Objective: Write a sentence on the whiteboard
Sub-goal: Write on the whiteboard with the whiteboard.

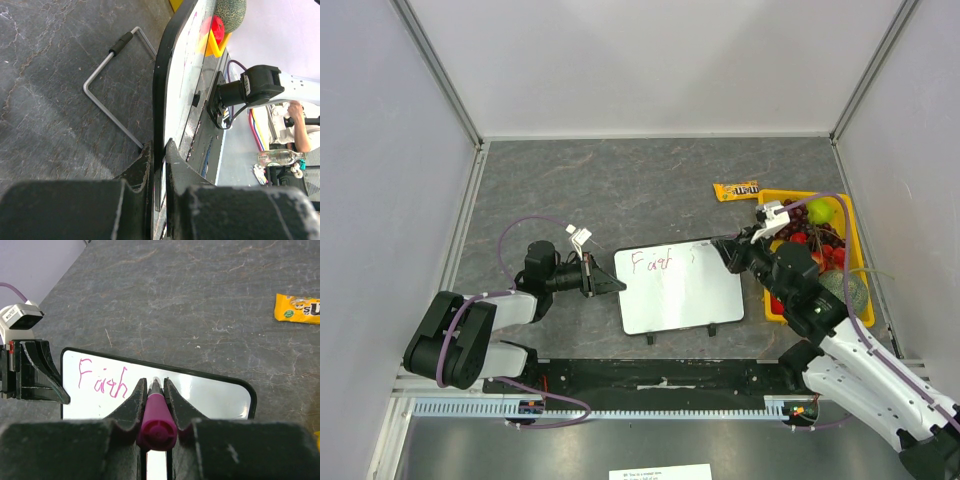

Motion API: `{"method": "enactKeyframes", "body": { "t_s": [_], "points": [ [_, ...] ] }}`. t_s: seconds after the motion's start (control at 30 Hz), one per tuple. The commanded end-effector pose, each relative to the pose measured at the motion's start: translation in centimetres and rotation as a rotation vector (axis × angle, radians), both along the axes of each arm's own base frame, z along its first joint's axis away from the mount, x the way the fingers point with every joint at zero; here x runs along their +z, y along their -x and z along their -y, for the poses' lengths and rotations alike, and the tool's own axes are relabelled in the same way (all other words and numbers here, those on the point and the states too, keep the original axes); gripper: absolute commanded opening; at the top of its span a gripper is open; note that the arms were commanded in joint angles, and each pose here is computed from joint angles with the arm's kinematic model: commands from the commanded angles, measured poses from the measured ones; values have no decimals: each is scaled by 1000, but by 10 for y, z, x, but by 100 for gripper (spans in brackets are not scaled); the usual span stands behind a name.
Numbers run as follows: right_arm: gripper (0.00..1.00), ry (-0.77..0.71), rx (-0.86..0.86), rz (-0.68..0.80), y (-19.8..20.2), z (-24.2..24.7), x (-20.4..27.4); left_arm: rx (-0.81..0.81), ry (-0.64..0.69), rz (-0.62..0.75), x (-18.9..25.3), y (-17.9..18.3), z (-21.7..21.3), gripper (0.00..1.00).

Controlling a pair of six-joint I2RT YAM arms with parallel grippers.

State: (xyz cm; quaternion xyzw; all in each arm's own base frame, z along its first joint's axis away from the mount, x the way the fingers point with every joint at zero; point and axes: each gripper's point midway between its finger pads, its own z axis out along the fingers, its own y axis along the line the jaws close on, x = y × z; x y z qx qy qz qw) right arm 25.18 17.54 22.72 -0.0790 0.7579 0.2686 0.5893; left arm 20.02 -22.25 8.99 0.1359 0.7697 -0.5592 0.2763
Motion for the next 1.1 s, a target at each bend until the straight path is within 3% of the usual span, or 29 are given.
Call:
{"method": "enactKeyframes", "body": {
  "t_s": [0.0, 1.07],
  "points": [
    [0, -13, -39, 32, 0, 9, 15, 50, -68, 33, -13, -11, -4, 2],
    [0, 42, -37, -27, -1, 9, -17, 45, -67, 37, -12, -11, -3, 2]
  ]
}}
